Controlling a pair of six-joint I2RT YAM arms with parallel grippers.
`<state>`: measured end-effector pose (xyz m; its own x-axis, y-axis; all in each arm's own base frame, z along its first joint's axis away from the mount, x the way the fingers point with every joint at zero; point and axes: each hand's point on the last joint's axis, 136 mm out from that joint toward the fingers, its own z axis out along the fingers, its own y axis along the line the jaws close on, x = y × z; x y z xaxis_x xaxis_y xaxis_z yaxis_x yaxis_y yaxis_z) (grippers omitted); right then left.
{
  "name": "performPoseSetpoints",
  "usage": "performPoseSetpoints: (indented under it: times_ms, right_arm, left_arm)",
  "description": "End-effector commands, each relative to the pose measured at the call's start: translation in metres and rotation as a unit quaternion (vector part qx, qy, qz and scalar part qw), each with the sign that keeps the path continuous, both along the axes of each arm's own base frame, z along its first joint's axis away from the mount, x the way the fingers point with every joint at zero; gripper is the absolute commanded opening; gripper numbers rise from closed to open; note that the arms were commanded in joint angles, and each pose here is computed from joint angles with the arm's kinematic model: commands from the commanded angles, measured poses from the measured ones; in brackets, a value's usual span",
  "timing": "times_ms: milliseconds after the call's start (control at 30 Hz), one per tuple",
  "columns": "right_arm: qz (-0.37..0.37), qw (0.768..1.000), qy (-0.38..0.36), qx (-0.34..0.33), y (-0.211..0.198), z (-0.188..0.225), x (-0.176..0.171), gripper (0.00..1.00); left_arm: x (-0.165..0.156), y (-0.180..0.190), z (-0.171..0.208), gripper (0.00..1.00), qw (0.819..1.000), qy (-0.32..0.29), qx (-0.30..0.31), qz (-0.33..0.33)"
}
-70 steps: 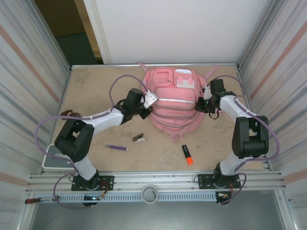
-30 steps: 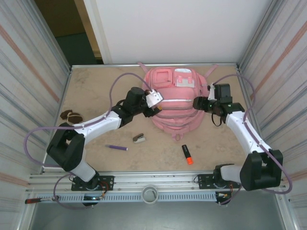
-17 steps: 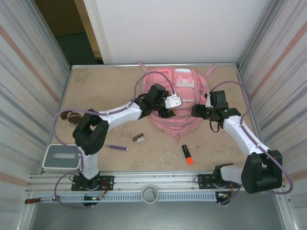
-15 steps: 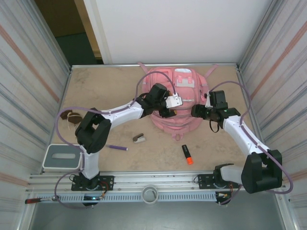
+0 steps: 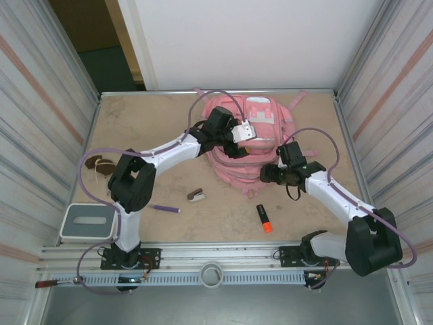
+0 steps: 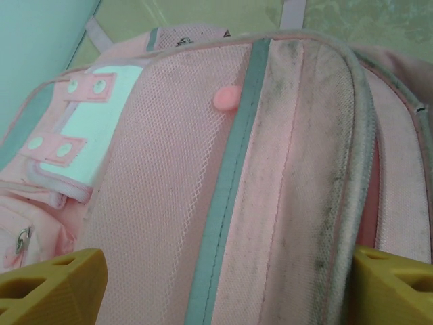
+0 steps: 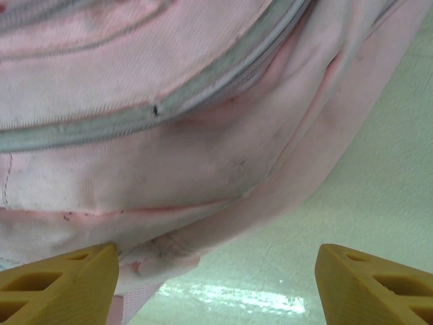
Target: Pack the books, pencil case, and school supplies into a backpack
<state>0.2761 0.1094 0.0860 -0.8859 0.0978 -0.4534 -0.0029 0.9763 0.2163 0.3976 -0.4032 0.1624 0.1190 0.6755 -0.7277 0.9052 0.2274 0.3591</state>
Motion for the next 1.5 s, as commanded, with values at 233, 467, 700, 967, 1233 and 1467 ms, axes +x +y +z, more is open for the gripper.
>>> performPoseSetpoints:
  times_ms: [233, 467, 700, 967, 1233, 1467]
  right_arm:
    - [0.004, 0.998, 0.058, -0.016, 0.016, -0.018, -0.055, 0.75]
    - [0.013, 0.993, 0.108, -0.053, 0.02, -0.038, -0.103, 0.73]
    - [0.03, 0.986, 0.138, -0.084, 0.027, -0.061, -0.122, 0.58]
    - [0.059, 0.979, 0.15, -0.126, 0.03, -0.083, -0.127, 0.4]
    - [0.085, 0.985, 0.101, -0.115, 0.044, -0.051, -0.106, 0.13]
    - [0.071, 0.994, -0.012, 0.087, 0.076, 0.039, -0.056, 0.09]
  left_arm:
    - [0.006, -0.002, 0.001, 0.66, 0.999, 0.038, -0.019, -0.007]
    - [-0.004, -0.005, 0.002, 0.46, 0.997, 0.062, -0.039, -0.014]
    - [-0.006, -0.008, 0.015, 0.33, 0.996, 0.063, -0.059, -0.021]
    - [-0.008, -0.008, 0.016, 0.15, 0.995, 0.071, -0.062, -0.021]
    - [-0.01, -0.009, 0.033, 0.0, 0.993, 0.077, -0.086, -0.014]
    - [-0.013, -0.013, 0.068, 0.0, 0.988, 0.083, -0.132, -0.013]
